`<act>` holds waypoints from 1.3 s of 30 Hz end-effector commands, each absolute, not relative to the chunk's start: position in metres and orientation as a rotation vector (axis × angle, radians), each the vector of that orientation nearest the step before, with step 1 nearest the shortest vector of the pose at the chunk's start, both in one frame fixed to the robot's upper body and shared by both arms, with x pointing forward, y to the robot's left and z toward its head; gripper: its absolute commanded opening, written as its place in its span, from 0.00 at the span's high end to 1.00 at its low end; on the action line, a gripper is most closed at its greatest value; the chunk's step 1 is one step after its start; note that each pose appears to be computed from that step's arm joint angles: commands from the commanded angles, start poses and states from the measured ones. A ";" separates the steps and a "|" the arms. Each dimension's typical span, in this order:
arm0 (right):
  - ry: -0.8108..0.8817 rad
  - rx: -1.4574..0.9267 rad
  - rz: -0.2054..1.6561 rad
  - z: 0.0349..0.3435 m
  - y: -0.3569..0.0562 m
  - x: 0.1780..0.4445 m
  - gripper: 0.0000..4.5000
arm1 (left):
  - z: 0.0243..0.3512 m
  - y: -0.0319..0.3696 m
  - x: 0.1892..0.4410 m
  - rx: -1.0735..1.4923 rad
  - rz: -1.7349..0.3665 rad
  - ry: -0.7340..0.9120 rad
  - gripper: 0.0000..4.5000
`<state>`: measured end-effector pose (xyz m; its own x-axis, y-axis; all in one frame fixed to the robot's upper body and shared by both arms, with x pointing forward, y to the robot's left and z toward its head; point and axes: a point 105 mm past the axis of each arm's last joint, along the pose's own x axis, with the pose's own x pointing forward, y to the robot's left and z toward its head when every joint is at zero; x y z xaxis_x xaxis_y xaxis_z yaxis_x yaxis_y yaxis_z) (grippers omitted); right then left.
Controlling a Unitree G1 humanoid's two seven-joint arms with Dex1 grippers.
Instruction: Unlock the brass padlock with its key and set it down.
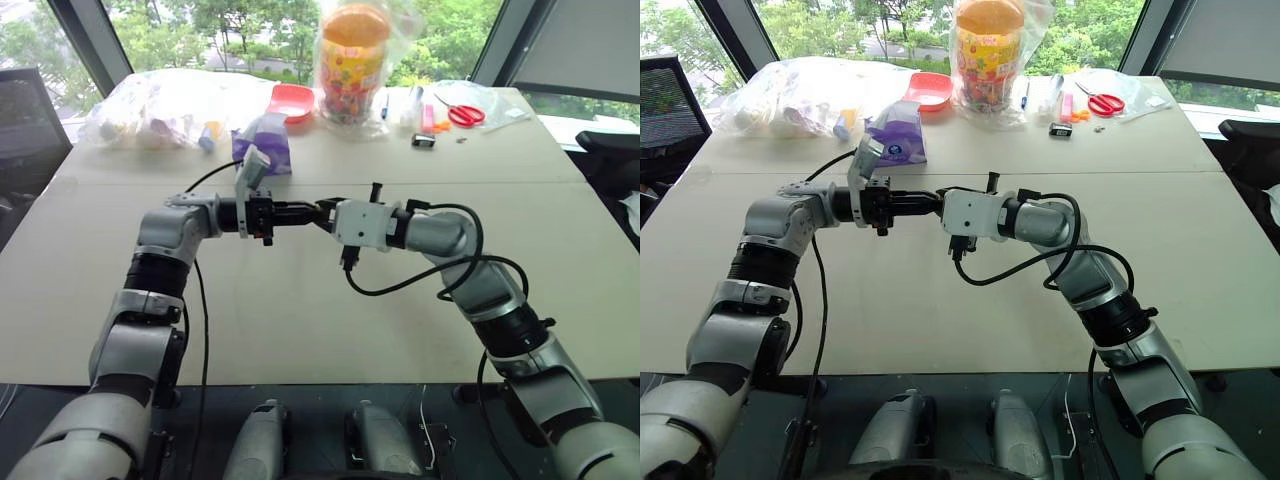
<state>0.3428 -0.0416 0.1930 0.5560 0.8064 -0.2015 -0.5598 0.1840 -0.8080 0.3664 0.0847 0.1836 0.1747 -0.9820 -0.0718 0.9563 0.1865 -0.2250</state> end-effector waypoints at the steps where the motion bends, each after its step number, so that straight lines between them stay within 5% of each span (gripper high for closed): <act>1: -0.383 -0.982 0.967 0.213 -0.036 0.337 0.84 | 0.196 0.082 0.365 -0.101 -1.401 0.171 0.99; 5: -0.376 -0.942 0.958 0.214 -0.038 0.337 0.84 | 0.196 0.084 0.368 -0.091 -1.378 0.164 0.99; 13: -0.337 -0.898 0.857 0.223 -0.066 0.339 0.00 | 0.198 0.090 0.365 -0.118 -1.370 0.159 0.99; 18: -0.326 -0.596 0.834 0.239 -0.071 0.323 0.00 | 0.198 0.091 0.363 -0.158 -1.379 0.159 0.99; 39: -0.228 -0.613 0.753 0.220 -0.082 0.337 0.00 | 0.215 0.090 0.344 -0.243 -1.485 0.148 0.99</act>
<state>0.3403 -0.0839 0.2125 0.7231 0.6890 -0.0489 -0.5862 0.5747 -0.5711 0.3482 0.0878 0.2004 0.0957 -0.9954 0.0067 0.9530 0.0897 -0.2892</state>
